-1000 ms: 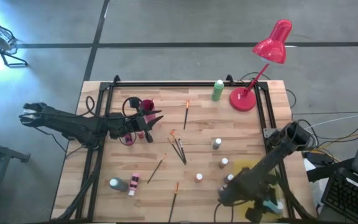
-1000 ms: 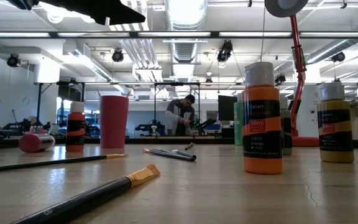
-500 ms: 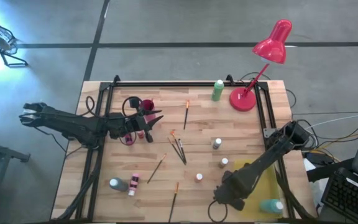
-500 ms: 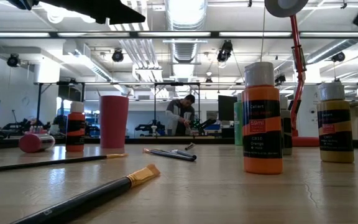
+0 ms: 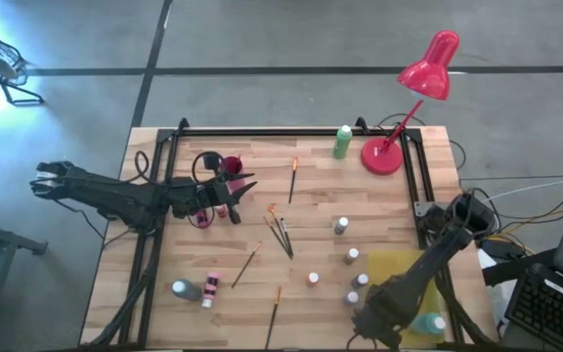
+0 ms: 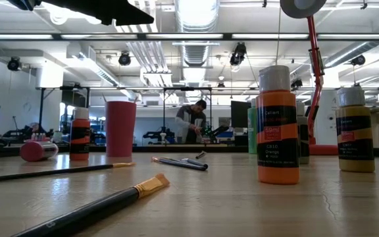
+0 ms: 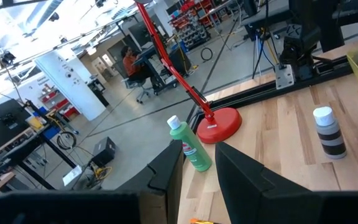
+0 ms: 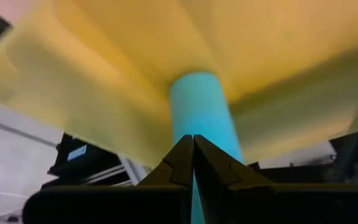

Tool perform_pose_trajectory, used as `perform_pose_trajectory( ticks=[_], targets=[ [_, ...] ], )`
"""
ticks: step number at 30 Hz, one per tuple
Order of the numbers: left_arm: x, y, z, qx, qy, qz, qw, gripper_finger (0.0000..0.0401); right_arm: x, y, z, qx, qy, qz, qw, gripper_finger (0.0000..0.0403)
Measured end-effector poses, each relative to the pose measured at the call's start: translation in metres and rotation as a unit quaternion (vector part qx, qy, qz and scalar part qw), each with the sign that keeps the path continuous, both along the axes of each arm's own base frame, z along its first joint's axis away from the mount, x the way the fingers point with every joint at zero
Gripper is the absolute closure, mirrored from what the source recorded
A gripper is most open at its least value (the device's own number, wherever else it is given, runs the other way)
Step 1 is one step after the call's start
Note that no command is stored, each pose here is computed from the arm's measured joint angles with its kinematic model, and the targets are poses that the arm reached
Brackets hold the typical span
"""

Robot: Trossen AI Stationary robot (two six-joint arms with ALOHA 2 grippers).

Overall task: Pick & Place Paint Supplies
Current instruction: Put the light blue paint bottle into the yellow bin

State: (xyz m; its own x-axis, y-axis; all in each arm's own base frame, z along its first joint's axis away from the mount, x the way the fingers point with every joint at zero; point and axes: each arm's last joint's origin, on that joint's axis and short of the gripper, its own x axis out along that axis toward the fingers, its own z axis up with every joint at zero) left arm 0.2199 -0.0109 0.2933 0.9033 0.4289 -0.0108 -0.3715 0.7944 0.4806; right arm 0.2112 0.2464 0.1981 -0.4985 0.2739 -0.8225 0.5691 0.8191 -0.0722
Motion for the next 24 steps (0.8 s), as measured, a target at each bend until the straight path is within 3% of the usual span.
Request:
perform_pose_trajectory(
  ticks=[19, 24],
  targets=[
    [0.0, 0.0, 0.0, -0.003, -0.001, -0.001, 1.0, 0.03, -0.015, 0.001, -0.015, -0.004, 0.034, -0.001, 0.999, 0.0395],
    [0.0, 0.0, 0.0, -0.002, -0.001, -0.001, 1.0, 0.03, -0.016, 0.002, -0.016, 0.016, 0.049, 0.0, 0.999, 0.0395]
  ],
)
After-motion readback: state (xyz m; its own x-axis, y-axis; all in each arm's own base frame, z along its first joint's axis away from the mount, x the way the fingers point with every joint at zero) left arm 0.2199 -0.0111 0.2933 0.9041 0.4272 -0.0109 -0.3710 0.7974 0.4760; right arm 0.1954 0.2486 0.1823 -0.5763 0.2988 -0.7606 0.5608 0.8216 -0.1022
